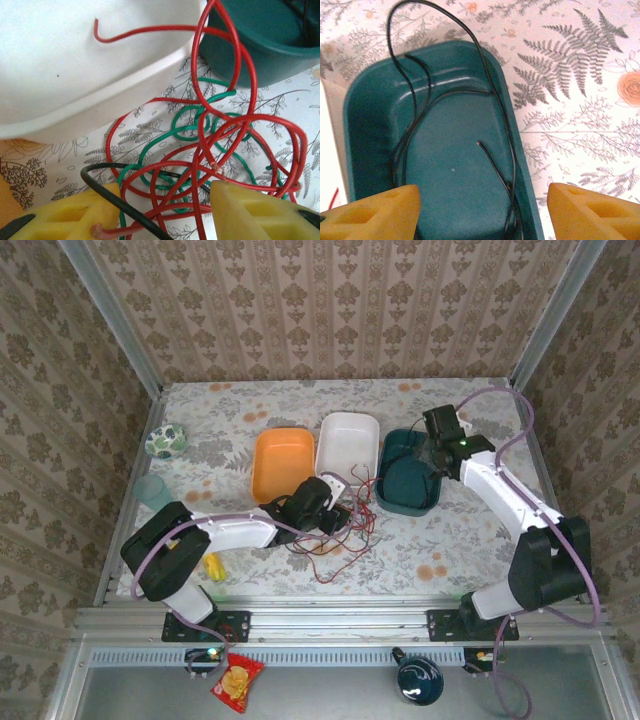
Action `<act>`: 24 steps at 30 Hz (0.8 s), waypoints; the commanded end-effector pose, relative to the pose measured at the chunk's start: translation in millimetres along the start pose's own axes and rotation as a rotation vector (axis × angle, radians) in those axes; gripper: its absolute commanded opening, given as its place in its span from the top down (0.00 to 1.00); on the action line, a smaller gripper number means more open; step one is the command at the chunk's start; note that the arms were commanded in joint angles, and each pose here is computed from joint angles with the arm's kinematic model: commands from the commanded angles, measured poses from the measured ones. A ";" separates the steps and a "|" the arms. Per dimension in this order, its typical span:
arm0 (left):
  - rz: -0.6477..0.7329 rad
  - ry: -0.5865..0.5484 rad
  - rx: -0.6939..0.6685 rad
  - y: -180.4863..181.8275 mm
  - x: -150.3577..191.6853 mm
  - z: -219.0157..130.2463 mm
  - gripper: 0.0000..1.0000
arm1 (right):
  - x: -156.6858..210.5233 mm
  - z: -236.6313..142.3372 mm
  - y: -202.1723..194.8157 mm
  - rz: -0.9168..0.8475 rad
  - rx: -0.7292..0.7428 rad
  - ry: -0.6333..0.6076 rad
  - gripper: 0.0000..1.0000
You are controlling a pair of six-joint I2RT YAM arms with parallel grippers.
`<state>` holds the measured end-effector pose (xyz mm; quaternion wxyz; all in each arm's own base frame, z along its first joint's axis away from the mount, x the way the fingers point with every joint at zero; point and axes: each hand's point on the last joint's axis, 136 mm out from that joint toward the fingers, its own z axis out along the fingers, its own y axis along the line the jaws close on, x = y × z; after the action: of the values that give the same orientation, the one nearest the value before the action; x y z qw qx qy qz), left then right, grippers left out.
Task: Untangle the cables
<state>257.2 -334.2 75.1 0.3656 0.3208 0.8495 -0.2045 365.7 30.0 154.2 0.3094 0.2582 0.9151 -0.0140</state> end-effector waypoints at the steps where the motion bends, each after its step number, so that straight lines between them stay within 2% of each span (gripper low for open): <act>1: -0.015 -0.081 0.027 -4.6 -28.3 -10.3 0.49 | 28.4 -1.3 -20.0 0.013 0.044 0.069 0.32; 6: -0.018 -0.089 0.020 -2.6 -28.4 -10.3 0.49 | 78.6 6.7 -38.2 0.055 0.048 0.198 0.34; 9: -0.026 -0.089 0.019 -2.1 -27.4 -9.7 0.49 | 96.0 20.7 -48.4 0.073 0.071 0.221 0.38; 11: -0.035 -0.091 0.020 -2.0 -27.4 -9.3 0.49 | 97.3 29.2 -47.5 0.077 0.070 0.220 0.51; 12: -0.040 -0.090 0.020 -1.8 -27.2 -9.3 0.49 | 99.2 38.7 -47.2 0.075 0.083 0.232 0.64; 14: -0.039 -0.088 0.027 -3.7 -26.7 -8.9 0.49 | 95.4 47.6 -44.1 0.079 0.084 0.229 0.82; 15: -0.040 -0.087 0.026 -3.6 -26.4 -9.0 0.49 | 95.3 50.9 -43.8 0.075 0.089 0.236 0.86; 24: -0.050 -0.085 0.005 0.4 -23.5 -10.2 0.49 | 50.0 83.0 -38.1 0.113 0.102 0.170 0.90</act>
<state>259.5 -336.9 81.9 0.3742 0.3085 0.8476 -0.2152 340.6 16.1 56.8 0.2008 0.3140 0.9279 -0.0132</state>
